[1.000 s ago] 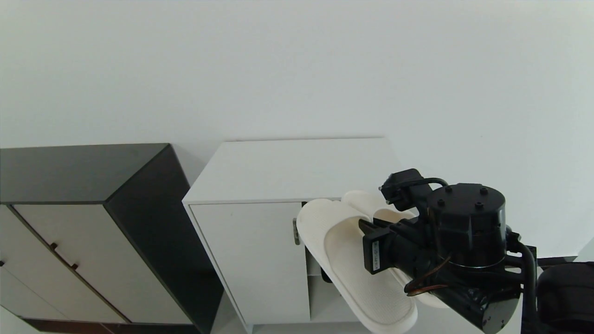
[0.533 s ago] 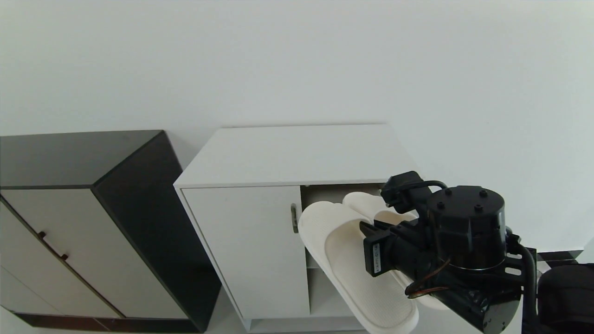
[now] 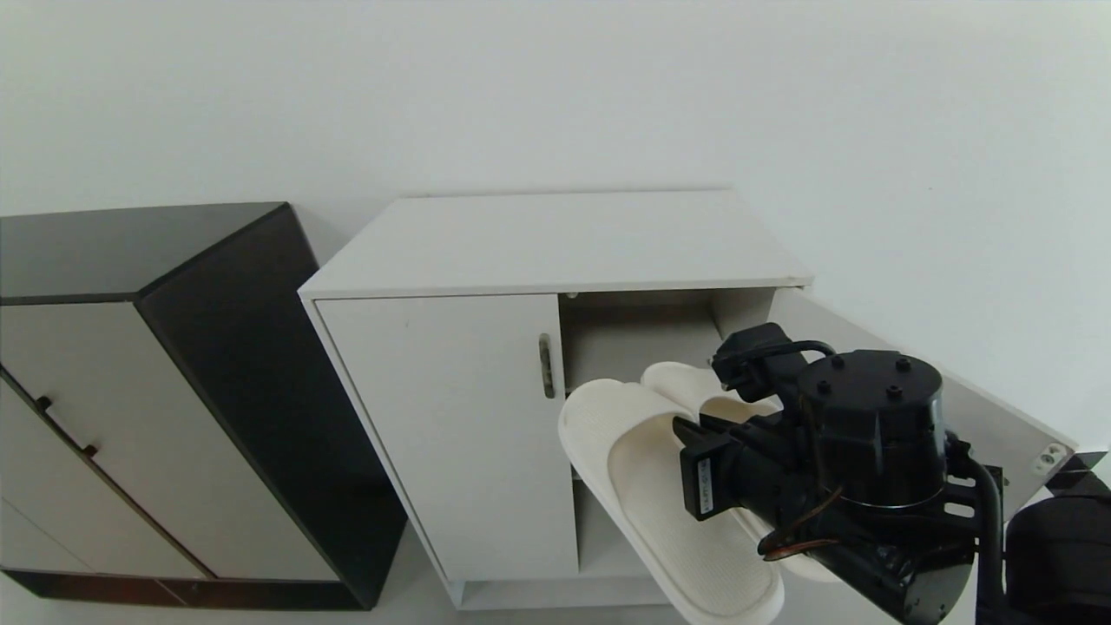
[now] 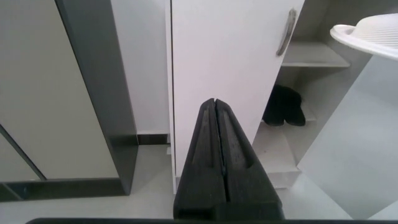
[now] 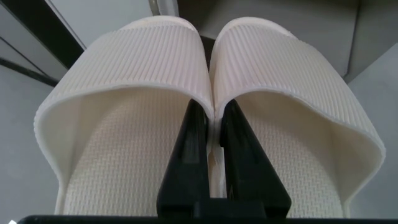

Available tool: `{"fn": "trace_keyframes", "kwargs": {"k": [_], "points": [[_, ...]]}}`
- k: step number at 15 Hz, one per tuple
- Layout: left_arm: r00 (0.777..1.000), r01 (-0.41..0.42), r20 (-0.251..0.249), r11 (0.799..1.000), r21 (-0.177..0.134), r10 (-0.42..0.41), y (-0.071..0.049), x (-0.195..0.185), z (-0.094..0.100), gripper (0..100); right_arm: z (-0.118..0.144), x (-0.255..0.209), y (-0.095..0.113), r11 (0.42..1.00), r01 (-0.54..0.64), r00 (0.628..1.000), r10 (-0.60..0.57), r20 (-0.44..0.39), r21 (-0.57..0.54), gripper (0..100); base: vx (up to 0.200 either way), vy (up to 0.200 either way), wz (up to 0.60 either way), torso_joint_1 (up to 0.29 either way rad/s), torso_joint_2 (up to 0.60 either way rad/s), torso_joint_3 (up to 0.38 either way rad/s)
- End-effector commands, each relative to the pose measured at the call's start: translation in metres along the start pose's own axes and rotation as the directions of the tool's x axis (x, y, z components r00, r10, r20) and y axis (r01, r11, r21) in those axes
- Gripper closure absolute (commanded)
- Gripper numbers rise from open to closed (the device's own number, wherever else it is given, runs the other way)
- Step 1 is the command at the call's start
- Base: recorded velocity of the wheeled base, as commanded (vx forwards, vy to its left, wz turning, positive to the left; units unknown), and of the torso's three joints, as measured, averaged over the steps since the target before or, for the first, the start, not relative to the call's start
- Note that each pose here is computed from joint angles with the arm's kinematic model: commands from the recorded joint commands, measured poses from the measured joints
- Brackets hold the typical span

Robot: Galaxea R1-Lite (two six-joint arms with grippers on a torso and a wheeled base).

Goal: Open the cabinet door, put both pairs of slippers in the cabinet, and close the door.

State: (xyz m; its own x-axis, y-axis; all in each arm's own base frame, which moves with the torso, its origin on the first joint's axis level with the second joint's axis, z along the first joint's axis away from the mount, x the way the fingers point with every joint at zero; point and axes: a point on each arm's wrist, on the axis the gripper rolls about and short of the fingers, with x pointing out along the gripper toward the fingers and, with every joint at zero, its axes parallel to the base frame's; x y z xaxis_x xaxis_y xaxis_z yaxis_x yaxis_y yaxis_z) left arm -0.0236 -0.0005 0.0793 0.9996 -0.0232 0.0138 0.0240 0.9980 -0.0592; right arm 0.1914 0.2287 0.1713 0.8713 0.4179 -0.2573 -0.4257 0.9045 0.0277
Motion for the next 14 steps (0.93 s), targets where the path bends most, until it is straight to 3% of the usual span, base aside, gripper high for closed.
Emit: {"fn": "trace_keyframes", "kwargs": {"k": [1, 14], "points": [[1.0, 0.0, 0.0, 1.0, 0.0, 0.0, 0.0, 0.0, 0.0, 100, -0.0008, 0.0007, 0.0003, 1.0, -0.001, 1.0, 0.001, -0.003, -0.001, 100, 0.0, 0.0, 0.0, -0.198, 0.52, 0.32], [1.0, 0.0, 0.0, 1.0, 0.0, 0.0, 0.0, 0.0, 0.0, 100, -0.0024, 0.0016, 0.0006, 1.0, 0.0, 1.0, 0.0, -0.008, -0.004, 100, 0.0, 0.0, 0.0, -0.137, 0.47, 0.33]]}}
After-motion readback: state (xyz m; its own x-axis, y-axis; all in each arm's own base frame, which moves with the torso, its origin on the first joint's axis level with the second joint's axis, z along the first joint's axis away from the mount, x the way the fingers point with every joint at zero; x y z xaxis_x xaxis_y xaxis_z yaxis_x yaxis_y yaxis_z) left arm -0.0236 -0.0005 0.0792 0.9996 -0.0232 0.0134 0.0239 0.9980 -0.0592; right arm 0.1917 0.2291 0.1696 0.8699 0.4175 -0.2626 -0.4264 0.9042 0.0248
